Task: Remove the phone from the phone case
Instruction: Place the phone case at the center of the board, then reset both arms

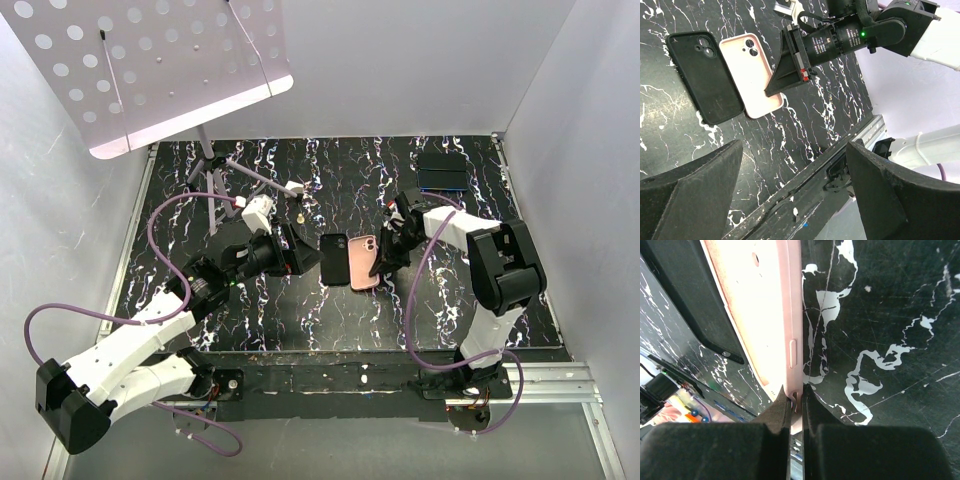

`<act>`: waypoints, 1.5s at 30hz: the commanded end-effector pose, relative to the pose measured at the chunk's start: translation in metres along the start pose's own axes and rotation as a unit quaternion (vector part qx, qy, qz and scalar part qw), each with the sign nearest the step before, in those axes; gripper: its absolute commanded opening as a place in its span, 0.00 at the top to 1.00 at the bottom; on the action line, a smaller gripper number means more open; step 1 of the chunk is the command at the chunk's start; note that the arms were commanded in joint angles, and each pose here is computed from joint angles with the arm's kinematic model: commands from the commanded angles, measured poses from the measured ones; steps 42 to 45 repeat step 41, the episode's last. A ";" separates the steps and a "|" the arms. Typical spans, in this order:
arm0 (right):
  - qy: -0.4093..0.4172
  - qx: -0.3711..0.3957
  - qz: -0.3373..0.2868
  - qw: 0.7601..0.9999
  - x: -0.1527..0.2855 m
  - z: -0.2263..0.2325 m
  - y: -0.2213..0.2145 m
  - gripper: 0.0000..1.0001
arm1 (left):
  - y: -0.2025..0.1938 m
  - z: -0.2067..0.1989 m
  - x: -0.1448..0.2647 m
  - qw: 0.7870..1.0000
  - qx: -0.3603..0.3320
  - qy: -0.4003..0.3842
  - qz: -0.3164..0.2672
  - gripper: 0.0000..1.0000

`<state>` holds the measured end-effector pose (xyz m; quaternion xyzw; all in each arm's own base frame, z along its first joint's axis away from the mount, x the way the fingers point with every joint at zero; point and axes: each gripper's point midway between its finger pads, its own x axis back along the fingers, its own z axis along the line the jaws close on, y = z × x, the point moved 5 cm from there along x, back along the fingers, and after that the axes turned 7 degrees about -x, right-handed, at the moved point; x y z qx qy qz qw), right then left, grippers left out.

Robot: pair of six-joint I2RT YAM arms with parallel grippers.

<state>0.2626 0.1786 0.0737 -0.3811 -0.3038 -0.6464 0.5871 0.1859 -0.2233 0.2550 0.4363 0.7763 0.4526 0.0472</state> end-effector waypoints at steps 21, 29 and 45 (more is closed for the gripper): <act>0.044 0.171 -0.392 0.903 0.170 0.034 -0.043 0.13 | 0.055 -0.029 0.030 0.984 -0.138 -0.034 -0.103 0.16; 0.045 0.170 -0.595 0.785 0.258 0.013 -0.093 0.12 | 0.110 -0.045 0.095 0.934 -0.207 -0.018 -0.291 0.15; 0.121 0.189 -0.710 0.667 0.302 0.003 -0.143 0.11 | 0.130 -0.049 0.164 0.885 -0.237 0.004 -0.401 0.02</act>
